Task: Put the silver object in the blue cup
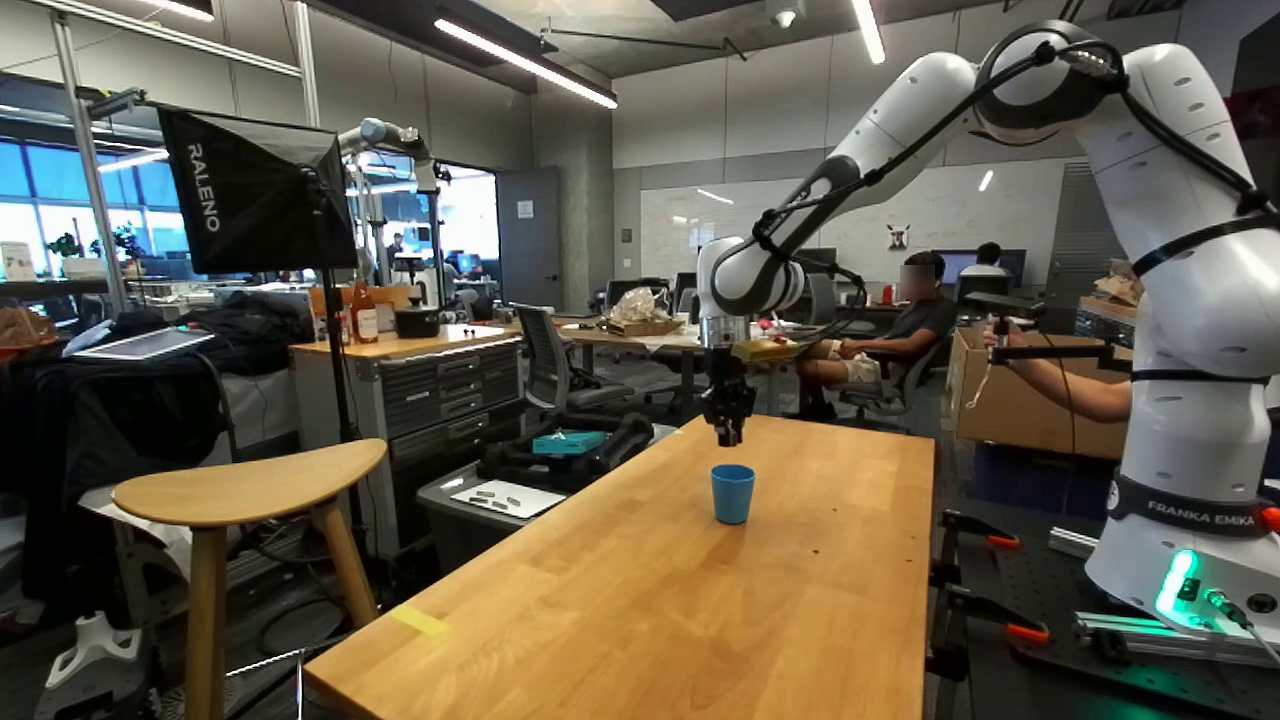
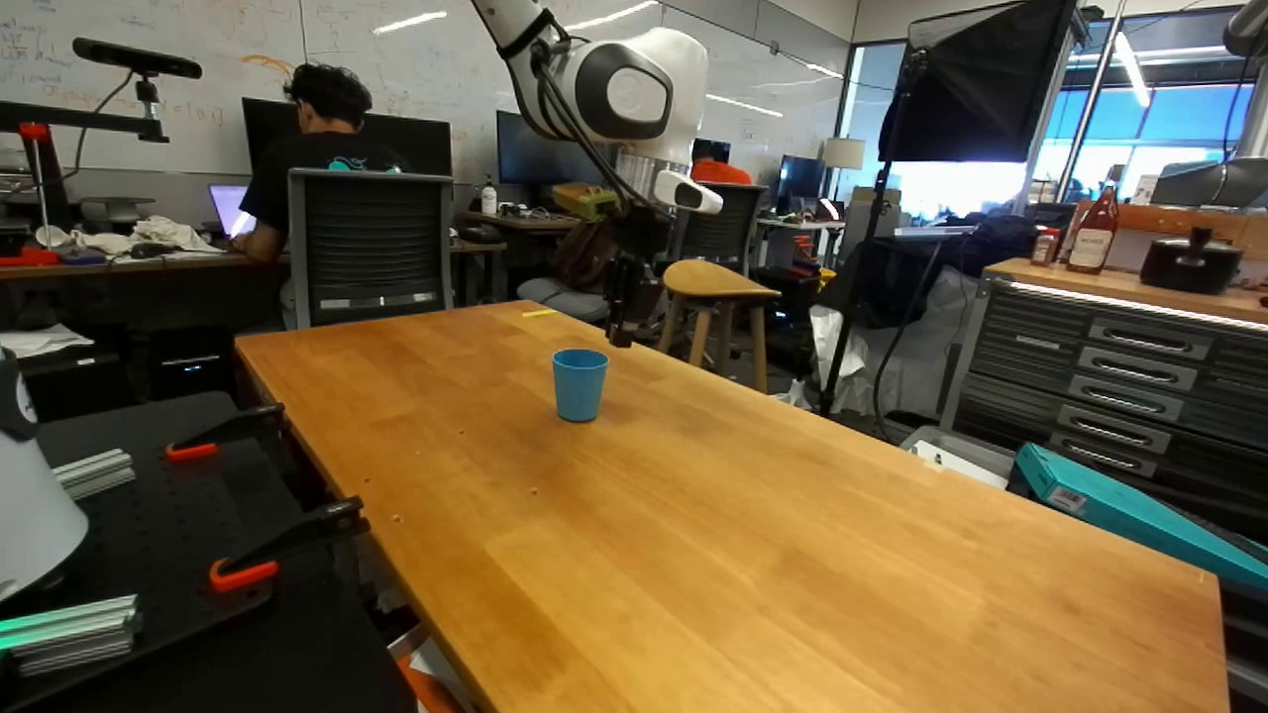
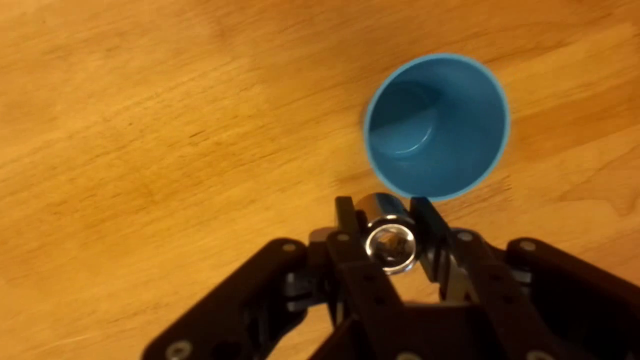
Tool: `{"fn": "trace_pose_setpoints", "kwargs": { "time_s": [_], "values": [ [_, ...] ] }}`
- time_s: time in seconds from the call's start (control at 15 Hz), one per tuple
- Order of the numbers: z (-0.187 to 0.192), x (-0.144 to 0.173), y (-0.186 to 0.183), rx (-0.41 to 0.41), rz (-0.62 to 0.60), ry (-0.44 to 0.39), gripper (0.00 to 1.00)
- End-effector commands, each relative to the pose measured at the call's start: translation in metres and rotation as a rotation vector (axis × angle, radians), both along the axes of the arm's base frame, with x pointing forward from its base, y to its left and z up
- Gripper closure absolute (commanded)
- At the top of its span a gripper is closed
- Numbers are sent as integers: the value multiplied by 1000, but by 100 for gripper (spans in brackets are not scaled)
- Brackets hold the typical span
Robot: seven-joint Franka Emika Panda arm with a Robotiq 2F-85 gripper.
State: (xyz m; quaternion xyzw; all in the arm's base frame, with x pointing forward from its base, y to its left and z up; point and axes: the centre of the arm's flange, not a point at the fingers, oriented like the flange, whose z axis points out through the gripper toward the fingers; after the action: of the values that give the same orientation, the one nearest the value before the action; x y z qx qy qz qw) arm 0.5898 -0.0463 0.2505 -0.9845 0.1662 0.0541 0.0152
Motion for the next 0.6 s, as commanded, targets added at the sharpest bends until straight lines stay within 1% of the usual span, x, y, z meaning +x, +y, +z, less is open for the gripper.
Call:
{"fn": "trace_pose_setpoints", "kwargs": {
  "time_s": [0.0, 0.2, 0.53],
  "values": [
    [20, -17, 33, 78, 32, 33, 91],
    [20, -28, 53, 93, 50, 54, 91],
    [3, -42, 60, 48, 55, 62, 91]
  ]
}}
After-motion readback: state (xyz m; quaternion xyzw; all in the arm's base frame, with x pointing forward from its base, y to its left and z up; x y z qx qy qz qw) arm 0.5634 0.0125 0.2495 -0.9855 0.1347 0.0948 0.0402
